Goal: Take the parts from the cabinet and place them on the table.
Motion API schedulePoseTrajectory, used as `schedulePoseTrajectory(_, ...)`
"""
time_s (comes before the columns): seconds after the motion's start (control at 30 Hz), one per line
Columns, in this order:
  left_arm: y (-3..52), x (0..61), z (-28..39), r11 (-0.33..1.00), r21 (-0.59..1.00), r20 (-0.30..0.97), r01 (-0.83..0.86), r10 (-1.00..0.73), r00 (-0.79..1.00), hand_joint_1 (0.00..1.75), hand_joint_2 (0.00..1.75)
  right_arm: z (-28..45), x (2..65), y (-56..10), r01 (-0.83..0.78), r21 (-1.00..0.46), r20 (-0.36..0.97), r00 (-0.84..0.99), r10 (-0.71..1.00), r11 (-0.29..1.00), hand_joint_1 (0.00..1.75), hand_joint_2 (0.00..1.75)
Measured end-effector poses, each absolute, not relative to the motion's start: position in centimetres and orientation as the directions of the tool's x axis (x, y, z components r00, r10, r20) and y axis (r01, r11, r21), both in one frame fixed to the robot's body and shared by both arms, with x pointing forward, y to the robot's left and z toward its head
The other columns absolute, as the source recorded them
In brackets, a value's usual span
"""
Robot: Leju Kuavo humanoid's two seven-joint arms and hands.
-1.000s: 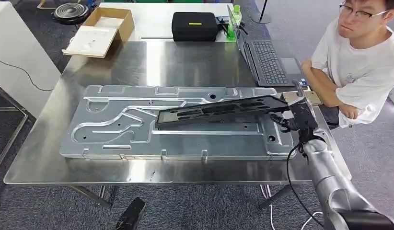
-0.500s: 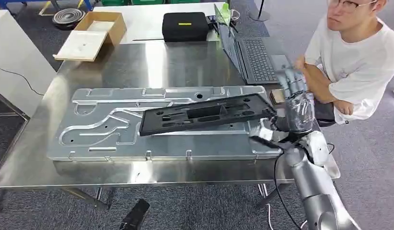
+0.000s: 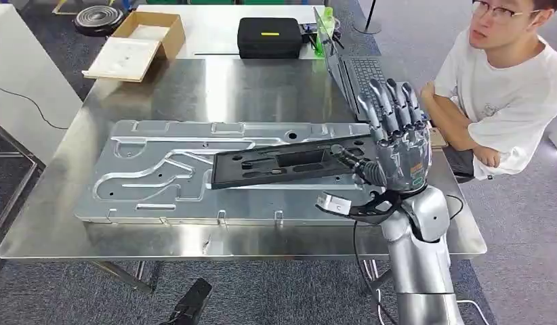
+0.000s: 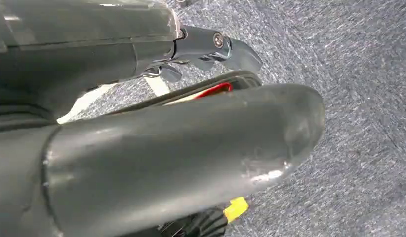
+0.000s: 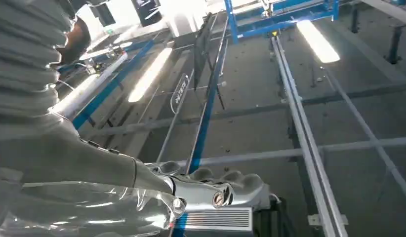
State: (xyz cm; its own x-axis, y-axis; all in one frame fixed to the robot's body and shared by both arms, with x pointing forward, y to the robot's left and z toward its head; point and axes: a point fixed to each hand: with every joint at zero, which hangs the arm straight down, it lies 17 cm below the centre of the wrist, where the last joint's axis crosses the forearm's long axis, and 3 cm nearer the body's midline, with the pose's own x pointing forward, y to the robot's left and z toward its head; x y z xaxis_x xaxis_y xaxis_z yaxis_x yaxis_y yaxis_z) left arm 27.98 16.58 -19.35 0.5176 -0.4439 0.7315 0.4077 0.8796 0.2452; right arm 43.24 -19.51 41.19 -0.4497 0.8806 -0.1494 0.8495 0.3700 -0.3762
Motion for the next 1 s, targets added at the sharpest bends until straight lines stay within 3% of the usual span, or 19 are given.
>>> schedulePoseTrajectory(0.17, 16.6, 28.0, -19.3, 0.881, 0.244, 0.732, 0.405, -0.441, 0.519, 0.0, 0.0, 41.7, 43.0, -19.1, 0.811, -0.347, -0.049, -0.518, 0.854, 0.472, 0.0, 0.0)
schedulePoseTrajectory(0.43, 16.8, 28.0, -19.3, 0.887, 0.244, 0.735, 0.393, -0.433, 0.521, 0.0, 0.0, 42.8, 41.6, -15.1, 0.783, -0.347, -0.076, -0.572, 0.817, 0.516, 0.0, 0.0)
schedulePoseTrajectory(1.0, 16.9, 27.7, -19.5, 0.888, 0.245, 0.732, 0.389, -0.433, 0.527, 0.0, 0.0, 43.5, 40.9, -14.6, 0.775, -0.329, -0.082, -0.592, 0.802, 0.539, 0.0, 0.0)
